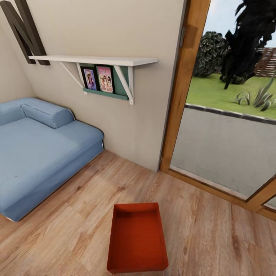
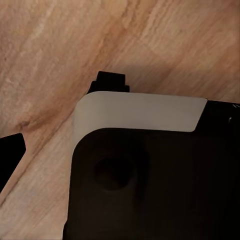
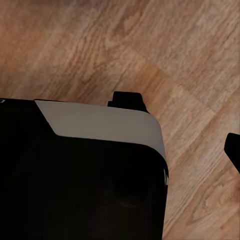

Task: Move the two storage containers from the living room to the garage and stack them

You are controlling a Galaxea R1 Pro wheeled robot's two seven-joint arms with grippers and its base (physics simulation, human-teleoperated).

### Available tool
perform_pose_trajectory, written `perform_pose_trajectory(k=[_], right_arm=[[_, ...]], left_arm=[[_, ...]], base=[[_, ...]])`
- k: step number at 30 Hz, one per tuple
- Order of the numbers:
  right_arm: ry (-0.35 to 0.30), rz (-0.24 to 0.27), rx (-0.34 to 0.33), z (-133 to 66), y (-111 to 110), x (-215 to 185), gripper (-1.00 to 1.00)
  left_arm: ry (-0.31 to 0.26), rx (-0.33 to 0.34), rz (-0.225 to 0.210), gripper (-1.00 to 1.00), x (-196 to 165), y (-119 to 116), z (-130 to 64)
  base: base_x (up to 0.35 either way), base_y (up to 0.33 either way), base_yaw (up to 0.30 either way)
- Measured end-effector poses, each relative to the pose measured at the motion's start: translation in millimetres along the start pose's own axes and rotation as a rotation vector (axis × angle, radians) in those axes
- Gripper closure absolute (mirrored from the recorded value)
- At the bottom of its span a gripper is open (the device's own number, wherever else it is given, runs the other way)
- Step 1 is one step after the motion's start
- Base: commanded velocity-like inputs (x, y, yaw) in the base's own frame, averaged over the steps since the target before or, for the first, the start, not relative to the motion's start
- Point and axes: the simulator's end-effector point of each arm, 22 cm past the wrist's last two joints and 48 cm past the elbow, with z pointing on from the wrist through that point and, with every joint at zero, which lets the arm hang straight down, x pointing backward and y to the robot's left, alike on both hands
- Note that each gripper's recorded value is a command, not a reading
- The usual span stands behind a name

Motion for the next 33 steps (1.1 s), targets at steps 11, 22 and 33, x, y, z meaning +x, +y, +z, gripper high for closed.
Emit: perform_pose_trajectory(k=[11,22,33], right_arm=[[0.017,-0.001,-0.001,1.3,0.7,7.1,-1.0],[0.035,-0.003,-0.003,2.6,1.5,14.3,-1.0],[0.052,-0.004,-0.004,3.7,2.2,21.5,-1.0]], left_arm=[[0.017,-0.003,0.0,-1.0,7.0,1.2,1.9],[0.035,-0.005,0.0,-1.0,14.2,2.1,3.7],[0.052,-0.007,0.0,-1.0,21.1,3.1,5.4]], base=[[0.0,0.0,0.0],[0.0,0.0,0.0],[0.0,0.0,0.0]])
